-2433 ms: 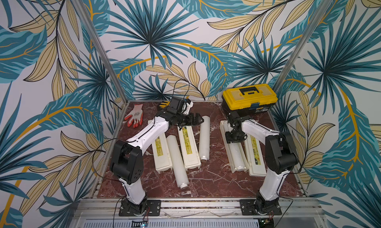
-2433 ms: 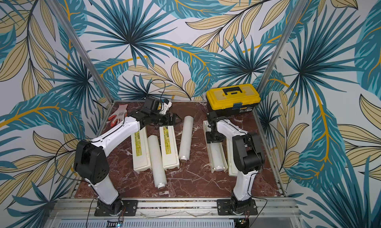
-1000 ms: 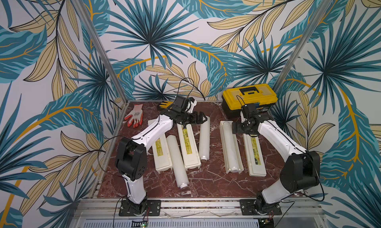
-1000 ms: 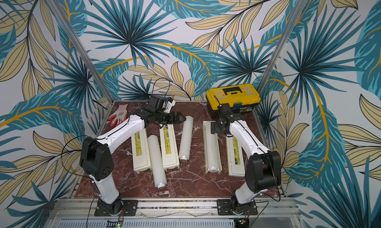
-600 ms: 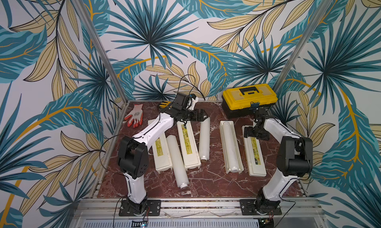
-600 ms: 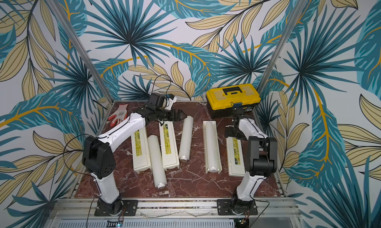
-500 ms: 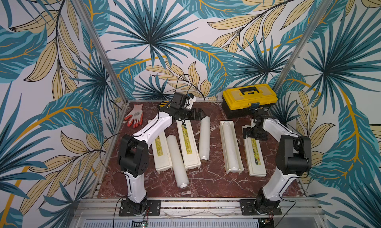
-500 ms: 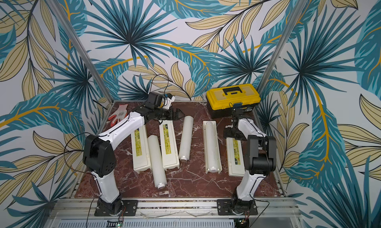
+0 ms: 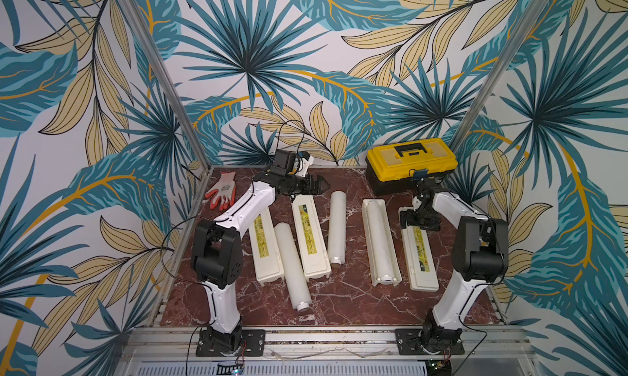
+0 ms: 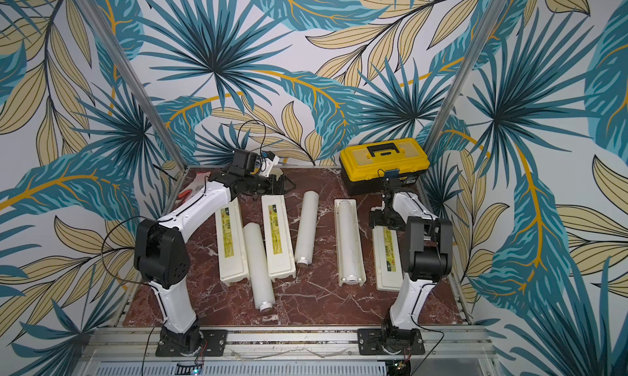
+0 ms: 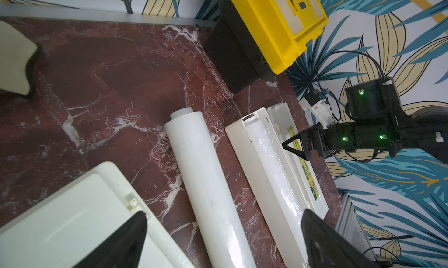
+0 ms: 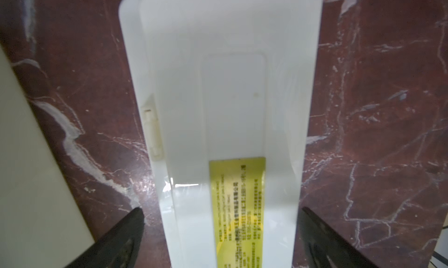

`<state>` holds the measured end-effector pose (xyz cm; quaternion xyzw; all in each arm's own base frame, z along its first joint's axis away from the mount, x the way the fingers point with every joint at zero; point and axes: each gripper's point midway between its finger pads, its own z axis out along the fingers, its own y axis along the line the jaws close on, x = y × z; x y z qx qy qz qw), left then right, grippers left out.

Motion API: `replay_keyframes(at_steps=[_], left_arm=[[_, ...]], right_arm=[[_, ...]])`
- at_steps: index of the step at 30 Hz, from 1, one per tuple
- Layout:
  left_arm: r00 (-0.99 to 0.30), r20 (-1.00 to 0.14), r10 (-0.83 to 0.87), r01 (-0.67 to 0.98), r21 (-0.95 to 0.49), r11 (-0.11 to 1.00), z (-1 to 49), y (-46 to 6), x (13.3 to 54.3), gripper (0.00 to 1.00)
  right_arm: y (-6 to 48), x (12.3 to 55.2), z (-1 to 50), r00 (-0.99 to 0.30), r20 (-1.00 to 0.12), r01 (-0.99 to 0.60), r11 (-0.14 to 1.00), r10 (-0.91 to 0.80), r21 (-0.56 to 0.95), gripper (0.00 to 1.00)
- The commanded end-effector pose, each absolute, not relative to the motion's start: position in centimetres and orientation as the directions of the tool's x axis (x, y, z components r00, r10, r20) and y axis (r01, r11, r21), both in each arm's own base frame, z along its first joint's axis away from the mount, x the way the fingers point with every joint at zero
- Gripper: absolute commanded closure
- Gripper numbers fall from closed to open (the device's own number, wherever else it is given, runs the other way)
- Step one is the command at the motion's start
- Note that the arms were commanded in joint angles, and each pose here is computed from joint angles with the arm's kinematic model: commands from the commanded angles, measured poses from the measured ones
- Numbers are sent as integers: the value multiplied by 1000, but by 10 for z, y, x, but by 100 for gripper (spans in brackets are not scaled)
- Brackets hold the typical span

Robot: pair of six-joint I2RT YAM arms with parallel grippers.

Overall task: Put plastic wrap rolls into dispensers
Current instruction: Pick up the lid from the center of the board, then close the lid on the plastic wrap cutting box.

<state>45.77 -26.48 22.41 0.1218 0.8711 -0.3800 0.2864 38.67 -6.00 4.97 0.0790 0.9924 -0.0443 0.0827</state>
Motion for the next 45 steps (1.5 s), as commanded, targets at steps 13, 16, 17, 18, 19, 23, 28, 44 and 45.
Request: replay_keyframes(at_steps=[13, 16, 17, 18, 19, 23, 28, 44, 45], left_arm=[[-782, -624, -4, 470, -594, 653, 242, -271, 461, 0], [-781, -624, -6, 474, -599, 645, 246, -273, 459, 0], [-780, -626, -3, 478, -600, 641, 247, -274, 459, 0], [-779, -628, -5, 480, -601, 640, 249, -274, 459, 0], [-776, -630, -7, 481, -600, 640, 250, -274, 460, 0], [-762, -648, -14, 498, -600, 626, 263, -277, 463, 0], [-769, -638, -16, 501, -619, 605, 267, -288, 464, 0], [-792, -611, -1, 478, -619, 623, 250, -295, 454, 0], [-793, -610, 0, 477, -620, 623, 249, -295, 453, 0]], right_arm=[[-54, 367, 9, -988, -23, 155, 986, 154, -55, 1], [-56, 367, 26, -982, -63, 184, 981, 180, -59, 11], [-57, 367, 37, -979, -86, 192, 979, 186, -67, 11], [-57, 366, 49, -975, -111, 199, 978, 191, -65, 12], [-56, 366, 61, -971, -135, 205, 977, 195, -62, 12], [-48, 359, 114, -956, -207, 217, 976, 208, -22, 15], [-22, 346, 155, -957, -203, 199, 979, 206, 53, 16], [85, 403, 140, -977, -204, 52, 996, 66, 72, 17], [87, 405, 137, -977, -206, 51, 997, 63, 66, 17]])
